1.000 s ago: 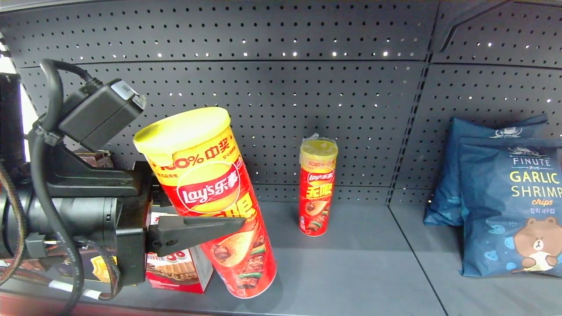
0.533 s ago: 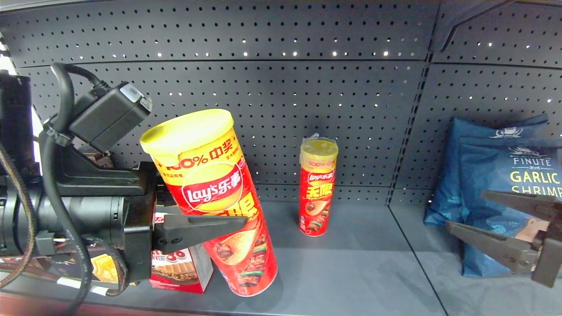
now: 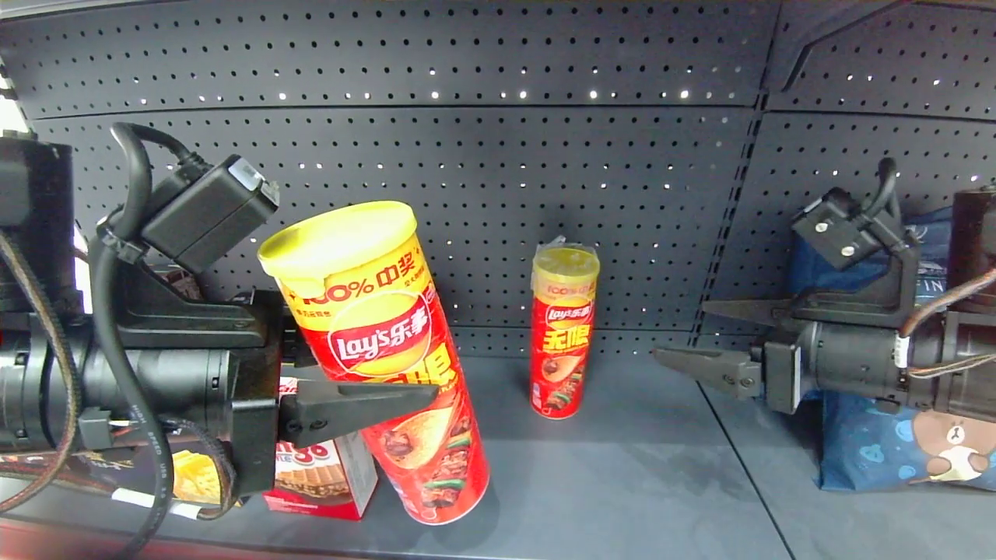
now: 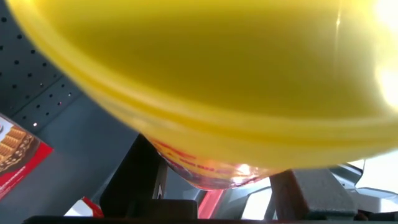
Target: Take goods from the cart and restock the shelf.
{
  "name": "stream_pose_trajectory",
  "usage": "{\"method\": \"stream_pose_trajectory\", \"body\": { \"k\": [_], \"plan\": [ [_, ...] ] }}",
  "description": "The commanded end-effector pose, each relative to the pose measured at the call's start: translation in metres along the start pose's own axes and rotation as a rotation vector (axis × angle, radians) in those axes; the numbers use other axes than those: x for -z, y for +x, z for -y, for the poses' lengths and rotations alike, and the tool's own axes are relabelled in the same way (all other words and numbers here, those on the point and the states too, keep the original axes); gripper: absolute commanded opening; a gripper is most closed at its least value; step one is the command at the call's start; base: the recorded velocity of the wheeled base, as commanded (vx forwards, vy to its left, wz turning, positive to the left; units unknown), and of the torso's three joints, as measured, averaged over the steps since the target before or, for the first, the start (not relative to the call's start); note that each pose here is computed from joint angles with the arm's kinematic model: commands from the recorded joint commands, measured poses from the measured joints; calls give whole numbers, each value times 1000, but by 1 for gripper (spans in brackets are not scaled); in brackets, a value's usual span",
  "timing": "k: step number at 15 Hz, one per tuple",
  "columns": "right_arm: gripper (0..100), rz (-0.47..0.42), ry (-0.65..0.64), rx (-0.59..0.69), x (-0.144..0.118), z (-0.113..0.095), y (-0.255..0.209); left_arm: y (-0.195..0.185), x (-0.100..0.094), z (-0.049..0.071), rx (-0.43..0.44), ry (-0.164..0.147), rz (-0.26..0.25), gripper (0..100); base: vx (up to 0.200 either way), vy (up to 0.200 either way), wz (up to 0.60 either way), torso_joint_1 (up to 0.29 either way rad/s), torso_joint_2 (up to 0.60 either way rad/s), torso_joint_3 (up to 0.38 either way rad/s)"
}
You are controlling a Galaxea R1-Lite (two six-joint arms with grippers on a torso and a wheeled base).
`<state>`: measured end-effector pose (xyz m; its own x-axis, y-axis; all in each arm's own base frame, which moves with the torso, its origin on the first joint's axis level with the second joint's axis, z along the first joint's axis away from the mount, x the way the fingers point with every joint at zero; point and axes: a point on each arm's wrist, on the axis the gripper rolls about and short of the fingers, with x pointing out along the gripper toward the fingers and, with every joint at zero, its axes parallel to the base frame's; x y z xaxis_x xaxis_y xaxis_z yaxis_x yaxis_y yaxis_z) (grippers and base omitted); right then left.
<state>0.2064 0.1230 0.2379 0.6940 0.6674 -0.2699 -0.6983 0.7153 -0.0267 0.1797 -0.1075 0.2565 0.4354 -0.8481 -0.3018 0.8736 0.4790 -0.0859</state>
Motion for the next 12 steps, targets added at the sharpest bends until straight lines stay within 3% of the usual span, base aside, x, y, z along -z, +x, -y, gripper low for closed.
{"method": "stream_pose_trajectory", "body": {
  "k": [1,4,7,9,12],
  "plan": [
    [100,-46,8,-21,8,4,20,0,1,-1,-2,-3,-2,0,0,0,0,0,0,0],
    [100,3,-3,-88,14,5,31,0,1,-1,-5,-4,-2,0,0,0,0,0,0,0],
    [100,64,-25,-170,20,19,50,-1,3,-4,-14,-11,-4,0,0,0,0,0,0,0],
    [100,103,-79,-274,27,40,58,-3,3,-6,-25,-13,0,0,0,0,0,0,0,0],
    [100,117,-86,-319,34,45,70,-3,3,-6,-19,-12,1,0,0,0,0,0,0,0]
  ]
}}
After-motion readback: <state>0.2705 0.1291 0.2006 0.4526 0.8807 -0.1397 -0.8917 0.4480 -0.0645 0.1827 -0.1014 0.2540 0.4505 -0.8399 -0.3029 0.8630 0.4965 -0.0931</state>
